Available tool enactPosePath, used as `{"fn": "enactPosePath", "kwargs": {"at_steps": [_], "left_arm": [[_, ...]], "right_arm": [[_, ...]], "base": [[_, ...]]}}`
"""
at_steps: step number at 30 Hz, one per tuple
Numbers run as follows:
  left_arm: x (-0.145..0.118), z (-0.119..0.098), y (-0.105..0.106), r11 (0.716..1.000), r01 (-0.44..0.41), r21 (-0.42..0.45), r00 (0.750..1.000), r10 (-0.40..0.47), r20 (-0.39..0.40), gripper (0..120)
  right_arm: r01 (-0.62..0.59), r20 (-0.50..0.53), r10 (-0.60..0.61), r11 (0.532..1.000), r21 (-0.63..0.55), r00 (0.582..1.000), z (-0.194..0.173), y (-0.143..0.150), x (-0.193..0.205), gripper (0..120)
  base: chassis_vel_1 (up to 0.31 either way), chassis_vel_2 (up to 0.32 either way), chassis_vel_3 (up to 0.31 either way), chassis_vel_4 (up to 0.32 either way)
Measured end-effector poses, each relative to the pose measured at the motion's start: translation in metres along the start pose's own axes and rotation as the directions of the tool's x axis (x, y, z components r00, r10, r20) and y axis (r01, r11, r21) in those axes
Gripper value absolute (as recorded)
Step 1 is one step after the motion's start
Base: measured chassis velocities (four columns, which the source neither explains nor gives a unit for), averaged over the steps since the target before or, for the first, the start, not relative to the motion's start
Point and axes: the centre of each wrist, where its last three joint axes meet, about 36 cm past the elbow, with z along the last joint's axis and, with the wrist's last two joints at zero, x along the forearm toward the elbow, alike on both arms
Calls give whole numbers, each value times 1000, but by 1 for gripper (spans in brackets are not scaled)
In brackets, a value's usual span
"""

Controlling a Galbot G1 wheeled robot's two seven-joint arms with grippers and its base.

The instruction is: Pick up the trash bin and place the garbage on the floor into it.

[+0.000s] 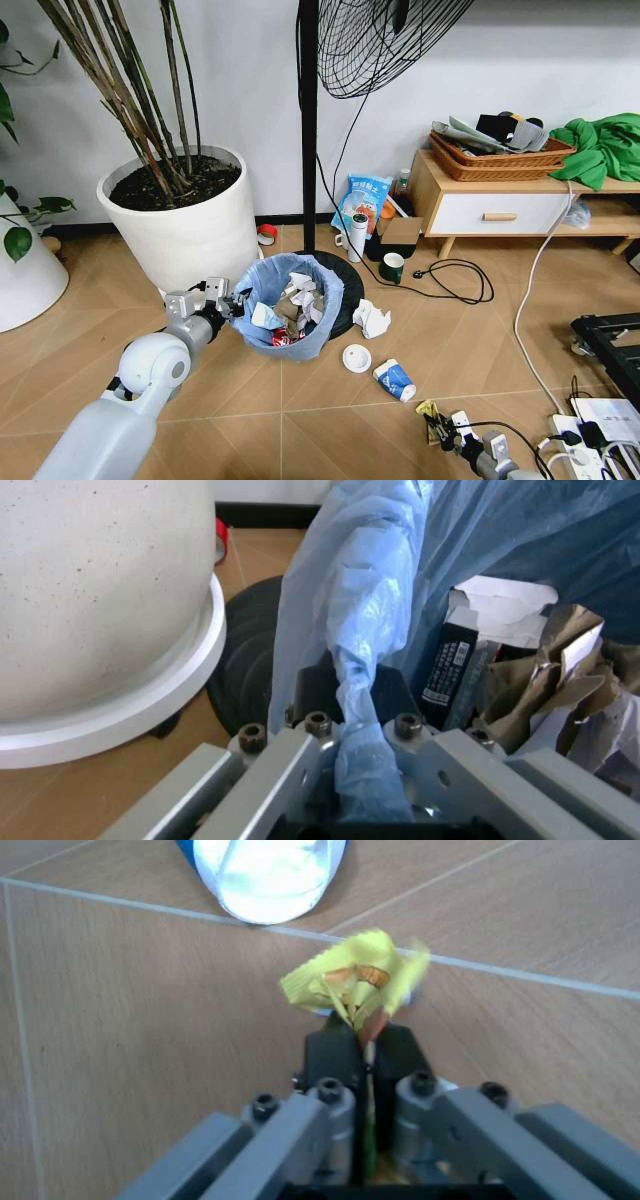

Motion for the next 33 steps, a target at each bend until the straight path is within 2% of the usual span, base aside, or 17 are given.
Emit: {"fn": "enactPosePath", "kwargs": {"at_steps": [6, 17, 20, 22, 23, 25, 26, 28, 31, 33], "left_arm": [[0, 1, 4, 1000, 5, -3, 1000, -5, -9, 0], [-6, -5, 9, 1000, 0, -9, 1000, 0, -11, 0], [-11, -6, 11, 1000, -7, -8, 1000, 7, -16, 0], [-13, -7, 12, 1000, -12, -8, 1000, 11, -17, 0], [-15, -7, 12, 1000, -19, -10, 1000, 18, -20, 0], [-17, -7, 13, 1000, -21, -12, 1000, 20, -24, 0], [-17, -7, 13, 1000, -21, -12, 1000, 20, -24, 0], [-20, -10, 13, 1000, -27, -12, 999, 26, -30, 0], [-22, -12, 13, 999, -30, -10, 999, 30, -34, 0], [-25, -18, 14, 999, -35, -6, 999, 35, -39, 0]], "right_arm": [[-29, 36, 30, 999, -14, 999, -14, -3, 8, 0], [-117, 215, 109, 993, 27, 971, -90, -43, 40, 0], [-127, 291, 102, 990, 69, 951, -133, -55, 49, 0], [-124, 313, 91, 988, 88, 945, -147, -56, 52, 0], [-108, 358, 58, 987, 122, 932, -177, -55, 59, 0], [-75, 412, 6, 986, 152, 911, -214, -49, 66, 0], [-75, 412, 6, 986, 152, 911, -214, -49, 66, 0], [-41, 471, -50, 983, 180, 881, -256, -40, 69, 0], [-21, 503, -80, 981, 193, 861, -280, -35, 70, 0], [19, 545, -136, 977, 214, 827, -320, -23, 73, 0]], "base": [[0, 0, 0, 0], [0, 0, 0, 0], [0, 0, 0, 0], [0, 0, 0, 0], [0, 0, 0, 0], [0, 0, 0, 0], [0, 0, 0, 0], [0, 0, 0, 0], [0, 0, 0, 0], [0, 0, 0, 0]]}}
